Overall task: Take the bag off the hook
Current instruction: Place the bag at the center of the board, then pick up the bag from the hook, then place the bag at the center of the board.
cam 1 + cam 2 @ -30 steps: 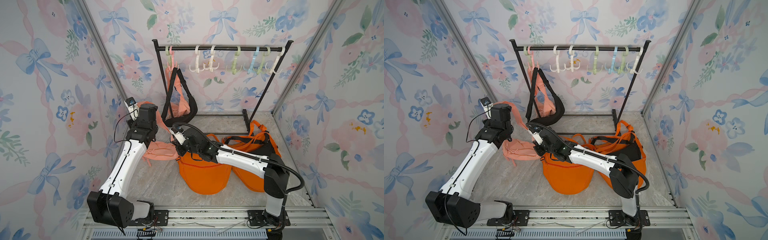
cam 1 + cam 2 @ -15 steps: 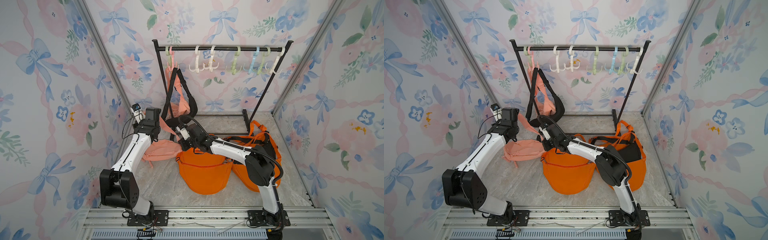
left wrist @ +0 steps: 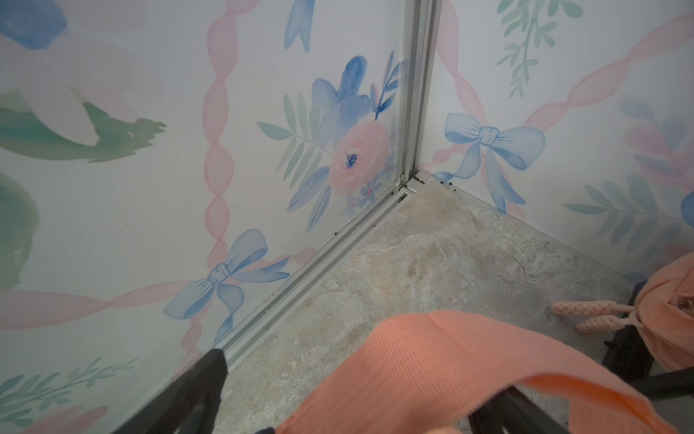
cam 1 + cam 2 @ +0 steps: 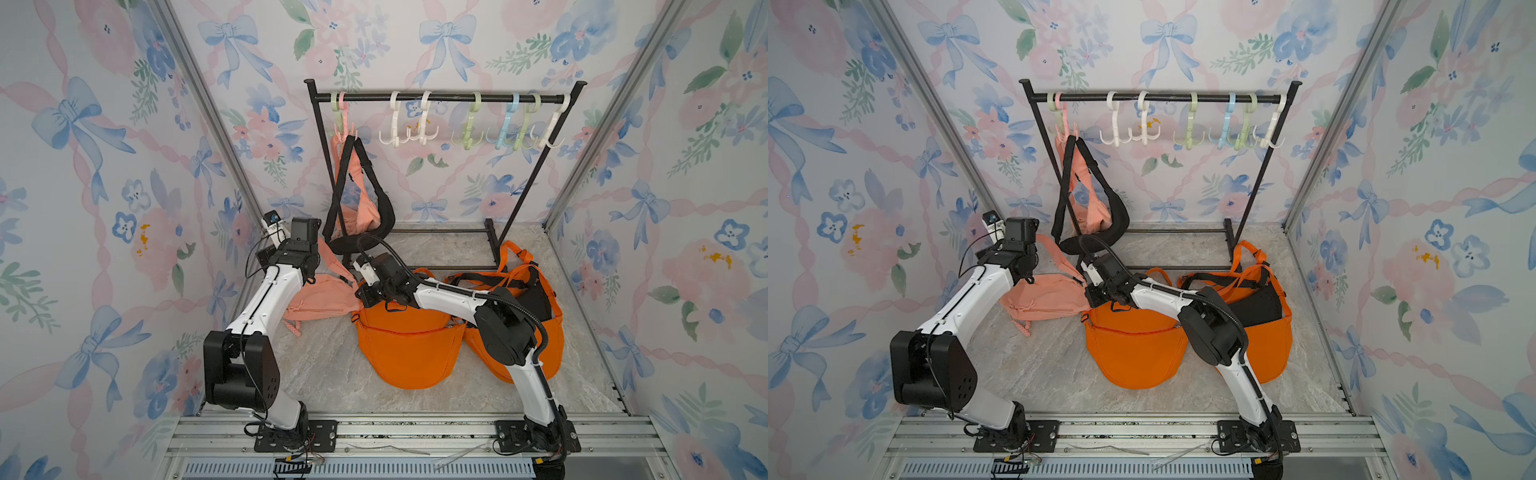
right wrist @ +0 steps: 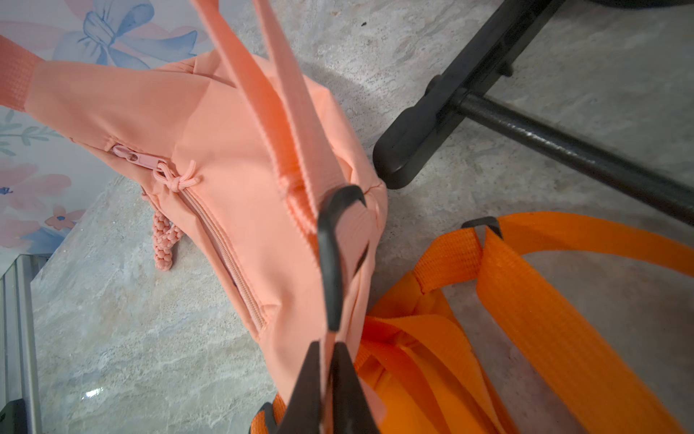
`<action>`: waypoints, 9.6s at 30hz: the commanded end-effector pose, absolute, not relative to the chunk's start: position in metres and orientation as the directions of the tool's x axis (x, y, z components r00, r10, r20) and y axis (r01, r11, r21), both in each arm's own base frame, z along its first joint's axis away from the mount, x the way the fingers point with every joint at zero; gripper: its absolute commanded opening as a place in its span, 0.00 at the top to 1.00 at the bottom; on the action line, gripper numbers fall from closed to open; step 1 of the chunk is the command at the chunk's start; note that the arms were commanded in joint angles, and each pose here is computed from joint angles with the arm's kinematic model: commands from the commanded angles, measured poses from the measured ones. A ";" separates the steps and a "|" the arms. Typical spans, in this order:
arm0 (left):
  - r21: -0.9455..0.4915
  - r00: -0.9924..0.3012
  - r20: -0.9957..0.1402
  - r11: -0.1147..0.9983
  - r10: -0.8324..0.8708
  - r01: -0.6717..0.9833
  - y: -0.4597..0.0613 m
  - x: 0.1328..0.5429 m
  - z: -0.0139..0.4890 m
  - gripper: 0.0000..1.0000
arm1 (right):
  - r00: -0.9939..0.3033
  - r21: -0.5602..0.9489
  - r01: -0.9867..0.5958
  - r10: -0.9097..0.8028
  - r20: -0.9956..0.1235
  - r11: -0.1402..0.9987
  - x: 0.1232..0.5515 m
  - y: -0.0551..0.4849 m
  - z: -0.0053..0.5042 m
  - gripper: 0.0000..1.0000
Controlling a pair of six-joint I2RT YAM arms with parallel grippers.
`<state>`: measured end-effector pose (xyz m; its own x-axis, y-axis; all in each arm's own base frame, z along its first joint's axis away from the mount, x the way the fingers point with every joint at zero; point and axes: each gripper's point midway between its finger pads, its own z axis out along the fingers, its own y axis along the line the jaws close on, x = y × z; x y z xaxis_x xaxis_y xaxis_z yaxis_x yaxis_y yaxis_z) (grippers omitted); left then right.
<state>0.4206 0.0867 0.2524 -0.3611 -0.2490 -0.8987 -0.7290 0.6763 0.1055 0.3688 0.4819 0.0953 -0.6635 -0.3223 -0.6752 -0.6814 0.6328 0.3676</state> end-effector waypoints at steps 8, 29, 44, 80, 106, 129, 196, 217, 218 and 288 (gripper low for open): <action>0.005 -0.294 -0.908 0.692 -0.300 -0.721 0.085 0.400 0.270 0.02 | -0.685 0.396 -0.619 -0.220 -0.694 0.678 0.386 0.448 0.117 0.51; -0.137 -0.448 -0.757 0.785 -0.476 -0.604 0.056 0.375 0.217 0.02 | -0.616 0.403 -0.603 -0.081 -0.783 0.688 0.395 0.408 0.187 0.21; -0.175 -0.460 -0.798 0.880 -0.389 -0.441 0.006 0.409 0.240 0.02 | -0.580 0.362 -0.602 -0.078 -0.811 0.712 0.401 0.381 0.203 0.35; -0.142 -0.318 -0.925 0.966 -0.207 -0.216 -0.089 0.552 0.344 0.76 | -0.478 0.324 -0.492 0.060 -0.876 0.809 0.437 0.283 0.216 0.30; -0.286 -0.200 -0.928 0.945 -0.314 -0.158 -0.067 0.476 0.427 1.00 | -0.167 0.207 -0.692 0.126 -0.978 0.691 0.553 0.375 0.351 0.18; -0.364 -0.195 -0.906 0.927 -0.375 -0.091 -0.055 0.444 0.454 1.00 | -0.090 0.218 -0.731 0.226 -0.970 0.647 0.586 0.421 0.355 0.43; -0.422 -0.158 -0.904 0.888 -0.397 0.184 -0.128 0.491 0.518 1.00 | 0.083 0.203 -0.727 0.377 -0.922 0.656 0.508 0.365 0.504 1.00; -0.296 -0.121 -0.954 0.789 -0.275 0.539 -0.231 0.457 0.563 1.00 | 0.165 0.307 -0.611 0.497 -0.852 0.729 0.496 0.271 0.537 1.00; -0.293 -0.116 -0.954 0.787 -0.275 0.544 -0.232 0.456 0.565 1.00 | 0.174 0.305 -0.606 0.496 -0.851 0.735 0.494 0.268 0.539 1.00; -0.060 -0.321 -0.838 0.659 -0.442 -0.750 0.098 0.337 0.198 1.00 | -0.769 0.611 -0.617 -0.218 -0.601 0.496 0.374 0.533 0.112 1.00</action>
<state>0.3220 0.0998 0.1950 -0.3799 -0.4071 -0.8306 -0.7446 0.6674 0.0135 0.3534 0.5357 0.1097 -0.7577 -0.2510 -0.6024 -0.6398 0.4673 0.6101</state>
